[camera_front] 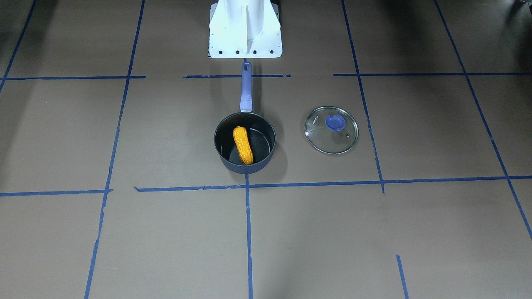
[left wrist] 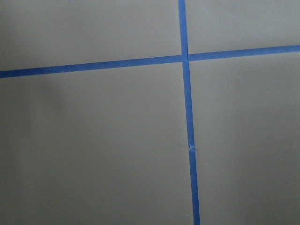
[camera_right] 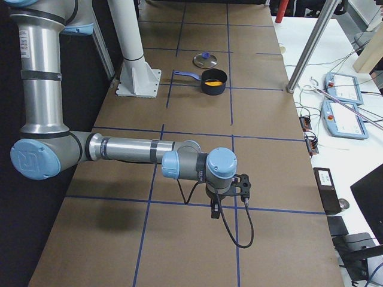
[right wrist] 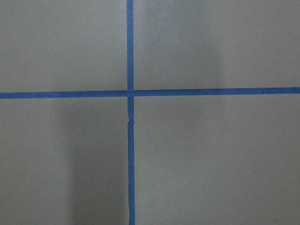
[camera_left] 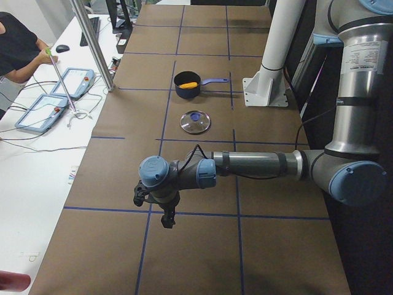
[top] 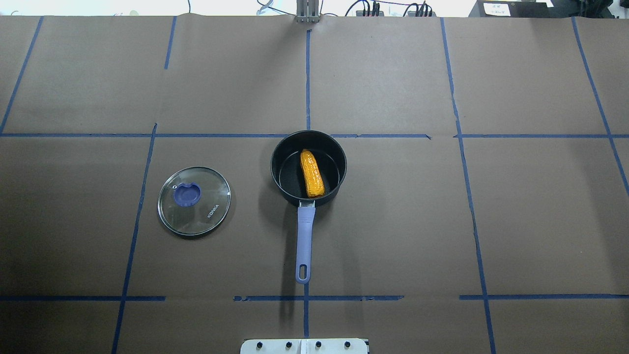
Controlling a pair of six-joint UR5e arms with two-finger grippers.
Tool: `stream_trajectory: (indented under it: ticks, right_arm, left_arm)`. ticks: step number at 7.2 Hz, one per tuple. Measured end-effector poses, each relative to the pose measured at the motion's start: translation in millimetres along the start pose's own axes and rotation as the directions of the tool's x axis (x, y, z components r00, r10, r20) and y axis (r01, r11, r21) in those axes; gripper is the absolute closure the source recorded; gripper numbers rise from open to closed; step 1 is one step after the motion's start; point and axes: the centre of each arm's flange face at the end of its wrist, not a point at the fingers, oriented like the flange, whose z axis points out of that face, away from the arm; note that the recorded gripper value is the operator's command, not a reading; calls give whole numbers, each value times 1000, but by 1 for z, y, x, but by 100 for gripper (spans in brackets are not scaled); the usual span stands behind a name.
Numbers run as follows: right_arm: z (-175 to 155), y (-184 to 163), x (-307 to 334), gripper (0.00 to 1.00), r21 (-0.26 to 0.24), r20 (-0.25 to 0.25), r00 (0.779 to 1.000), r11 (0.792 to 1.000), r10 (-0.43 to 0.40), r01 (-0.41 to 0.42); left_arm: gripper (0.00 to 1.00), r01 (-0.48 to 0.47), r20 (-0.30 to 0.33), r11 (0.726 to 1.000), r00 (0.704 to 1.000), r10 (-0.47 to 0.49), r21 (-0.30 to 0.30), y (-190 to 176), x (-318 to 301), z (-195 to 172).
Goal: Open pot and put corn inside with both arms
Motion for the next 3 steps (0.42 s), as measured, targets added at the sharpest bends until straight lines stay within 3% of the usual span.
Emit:
stream_trajectory:
  ticks: [3]
  right_arm:
    - [1, 0, 1, 0, -1, 0, 1000, 1000, 3, -3]
  left_arm:
    - [0, -1, 0, 1000, 1000, 1, 0, 0, 0, 0]
